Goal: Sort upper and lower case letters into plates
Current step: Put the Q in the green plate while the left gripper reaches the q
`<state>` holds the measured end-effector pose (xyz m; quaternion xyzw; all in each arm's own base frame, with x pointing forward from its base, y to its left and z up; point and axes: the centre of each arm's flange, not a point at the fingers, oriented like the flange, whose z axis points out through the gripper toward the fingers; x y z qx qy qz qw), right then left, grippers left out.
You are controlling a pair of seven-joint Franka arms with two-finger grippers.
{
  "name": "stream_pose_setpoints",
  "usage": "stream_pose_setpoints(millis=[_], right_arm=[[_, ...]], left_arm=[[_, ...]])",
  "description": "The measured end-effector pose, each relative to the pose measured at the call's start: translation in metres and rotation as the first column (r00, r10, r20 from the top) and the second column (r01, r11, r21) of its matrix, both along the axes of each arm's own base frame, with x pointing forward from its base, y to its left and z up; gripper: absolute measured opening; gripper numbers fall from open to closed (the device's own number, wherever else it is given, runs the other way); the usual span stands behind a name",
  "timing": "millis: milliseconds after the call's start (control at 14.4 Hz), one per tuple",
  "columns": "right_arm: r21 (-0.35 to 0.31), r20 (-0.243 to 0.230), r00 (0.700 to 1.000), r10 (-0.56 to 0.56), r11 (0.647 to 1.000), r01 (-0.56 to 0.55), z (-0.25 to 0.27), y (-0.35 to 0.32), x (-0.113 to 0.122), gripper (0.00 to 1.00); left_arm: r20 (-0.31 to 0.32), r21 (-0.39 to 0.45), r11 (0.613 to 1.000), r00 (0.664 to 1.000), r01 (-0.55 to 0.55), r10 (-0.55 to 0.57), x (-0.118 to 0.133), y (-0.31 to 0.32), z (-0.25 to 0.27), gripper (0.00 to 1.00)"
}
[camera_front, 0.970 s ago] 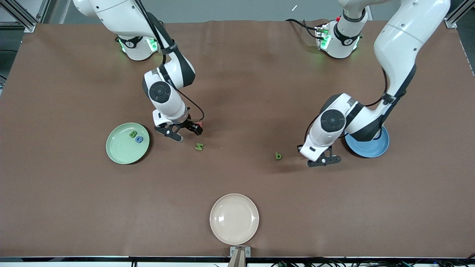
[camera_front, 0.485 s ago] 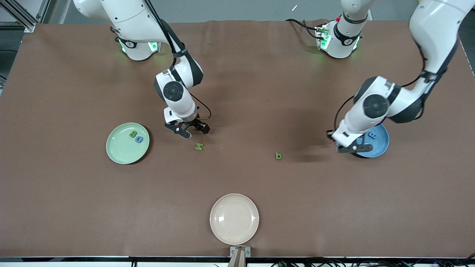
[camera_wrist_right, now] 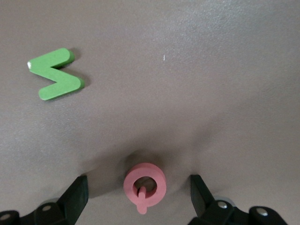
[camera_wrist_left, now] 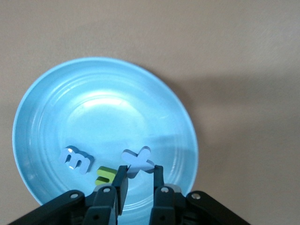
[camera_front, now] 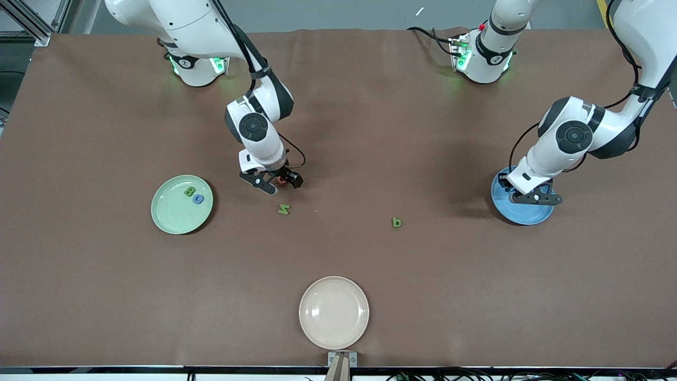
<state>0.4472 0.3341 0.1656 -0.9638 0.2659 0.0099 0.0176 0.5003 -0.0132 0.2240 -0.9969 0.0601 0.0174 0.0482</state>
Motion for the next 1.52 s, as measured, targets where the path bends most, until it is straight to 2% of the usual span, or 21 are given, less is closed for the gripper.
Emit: stream_pose_setpoints(millis=[69,139,277,347,485,554,624,762,901,1109,1386,1455,1525], right_arm=[[-0.001,-0.001,1.0,-0.001,1.0,0.001,0.001,0.0,0.0,0.92],[-0.002,-0.003,1.0,-0.001,1.0,0.001,0.001,0.0,0.0,0.92],[-0.002,-0.004,1.0,-0.002,1.0,0.002,0.004,-0.001,0.001,0.81],[-0.003,-0.006,1.0,-0.003,1.0,0.002,0.004,-0.001,0.001,0.81],[-0.003,-0.005,1.0,-0.003,1.0,0.003,0.006,-0.001,0.002,0.7],[-0.003,-0.005,1.0,-0.003,1.0,0.003,0.006,-0.001,0.002,0.69],[-0.002,-0.004,1.0,-0.004,1.0,0.004,0.007,-0.001,0.002,0.62],[-0.002,-0.003,1.0,-0.006,1.0,0.006,0.01,-0.002,0.003,0.41],[-0.01,-0.015,1.0,-0.01,1.0,0.01,0.012,-0.004,0.004,0.37],[-0.037,-0.036,0.999,-0.023,0.999,0.021,0.014,-0.02,0.012,0.37],[-0.072,-0.066,0.997,0.03,0.997,-0.034,0.046,-0.07,0.046,0.37],[-0.075,-0.073,0.996,0.055,0.995,-0.06,0.06,-0.09,0.056,0.37],[-0.075,-0.079,0.994,0.081,0.993,-0.087,0.073,-0.112,0.066,0.37]], left_arm=[[-0.005,-0.002,1.0,1.0,0.004,-0.004,-0.003,0.003,-0.004,0.26],[-0.007,-0.004,1.0,1.0,0.01,-0.01,-0.005,0.005,-0.008,0.26],[-0.012,-0.013,1.0,1.0,0.019,-0.019,-0.008,0.005,-0.013,0.26],[-0.017,-0.019,1.0,1.0,0.02,-0.02,-0.009,0.004,-0.016,0.26],[-0.025,-0.03,0.999,0.999,0.022,-0.022,-0.011,0.003,-0.02,0.26],[-0.025,-0.029,0.999,0.999,0.033,-0.033,-0.011,0.003,-0.022,0.26],[-0.023,-0.025,0.999,0.999,0.045,-0.046,-0.012,0.003,-0.025,0.26],[-0.027,-0.024,0.998,0.998,0.057,-0.058,-0.014,0.006,-0.032,0.26],[-0.033,-0.034,0.998,0.998,0.057,-0.058,-0.015,0.007,-0.036,0.26],[-0.033,-0.036,0.998,0.998,0.058,-0.059,-0.015,0.007,-0.037,0.26],[-0.031,-0.035,0.998,0.998,0.059,-0.061,-0.015,0.008,-0.037,0.3],[-0.027,-0.033,0.998,0.998,0.062,-0.063,-0.014,0.009,-0.036,0.35],[-0.022,-0.032,0.997,0.998,0.064,-0.064,-0.012,0.009,-0.035,0.46]])
